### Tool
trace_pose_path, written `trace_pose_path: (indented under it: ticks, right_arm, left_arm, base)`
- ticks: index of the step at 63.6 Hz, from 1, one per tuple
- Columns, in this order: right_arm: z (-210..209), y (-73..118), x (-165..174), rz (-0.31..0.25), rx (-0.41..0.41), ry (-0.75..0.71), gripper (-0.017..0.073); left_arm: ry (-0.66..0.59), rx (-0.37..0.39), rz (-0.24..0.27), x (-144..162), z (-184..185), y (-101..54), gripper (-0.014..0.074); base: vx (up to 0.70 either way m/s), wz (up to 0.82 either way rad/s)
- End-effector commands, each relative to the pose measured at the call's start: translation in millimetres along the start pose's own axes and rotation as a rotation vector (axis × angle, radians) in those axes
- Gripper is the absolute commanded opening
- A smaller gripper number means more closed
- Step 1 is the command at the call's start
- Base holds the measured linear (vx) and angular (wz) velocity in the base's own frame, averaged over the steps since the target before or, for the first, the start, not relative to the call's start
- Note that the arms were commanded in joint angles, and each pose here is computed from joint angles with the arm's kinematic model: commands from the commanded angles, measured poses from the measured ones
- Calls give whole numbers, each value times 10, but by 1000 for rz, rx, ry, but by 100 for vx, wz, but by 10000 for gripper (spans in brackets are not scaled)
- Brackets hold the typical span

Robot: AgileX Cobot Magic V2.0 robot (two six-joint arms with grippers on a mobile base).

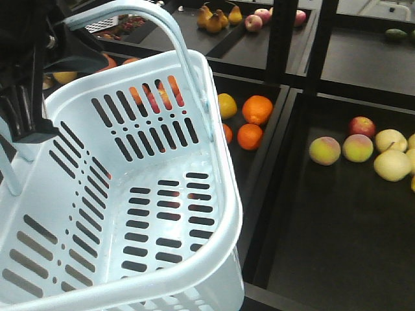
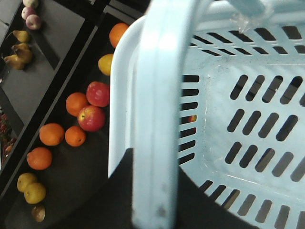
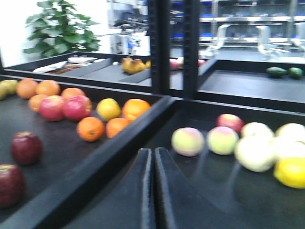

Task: Pick three apples into basket with both arms
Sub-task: 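Turn the base away from the table while holding the basket aloft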

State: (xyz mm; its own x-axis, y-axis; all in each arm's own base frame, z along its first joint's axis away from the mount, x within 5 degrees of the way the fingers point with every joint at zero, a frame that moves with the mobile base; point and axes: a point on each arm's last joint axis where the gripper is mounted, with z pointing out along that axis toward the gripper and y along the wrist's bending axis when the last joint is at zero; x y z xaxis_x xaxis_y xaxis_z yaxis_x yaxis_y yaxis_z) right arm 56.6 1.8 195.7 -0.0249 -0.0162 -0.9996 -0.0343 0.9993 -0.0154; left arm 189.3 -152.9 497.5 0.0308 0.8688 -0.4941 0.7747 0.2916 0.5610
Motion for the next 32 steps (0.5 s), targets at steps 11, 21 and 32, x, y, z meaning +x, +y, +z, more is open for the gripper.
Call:
trace_pose_path:
  ticks: [11, 21, 32]
  right_arm:
    - [-3, -1, -29, -8, 5, -75, -8]
    - [-3, -1, -29, -8, 5, -75, -8]
    - [-3, -1, -29, -8, 5, -75, -8]
  left_arm:
    - [-78, -69, -16, -32, -210, 54, -6]
    - [-78, -69, -16, -32, -210, 54, -6]
    - [-78, -69, -16, -32, -210, 54, -6]
  base:
    - [-2, 43]
    - [-2, 42]
    - [-1, 38]
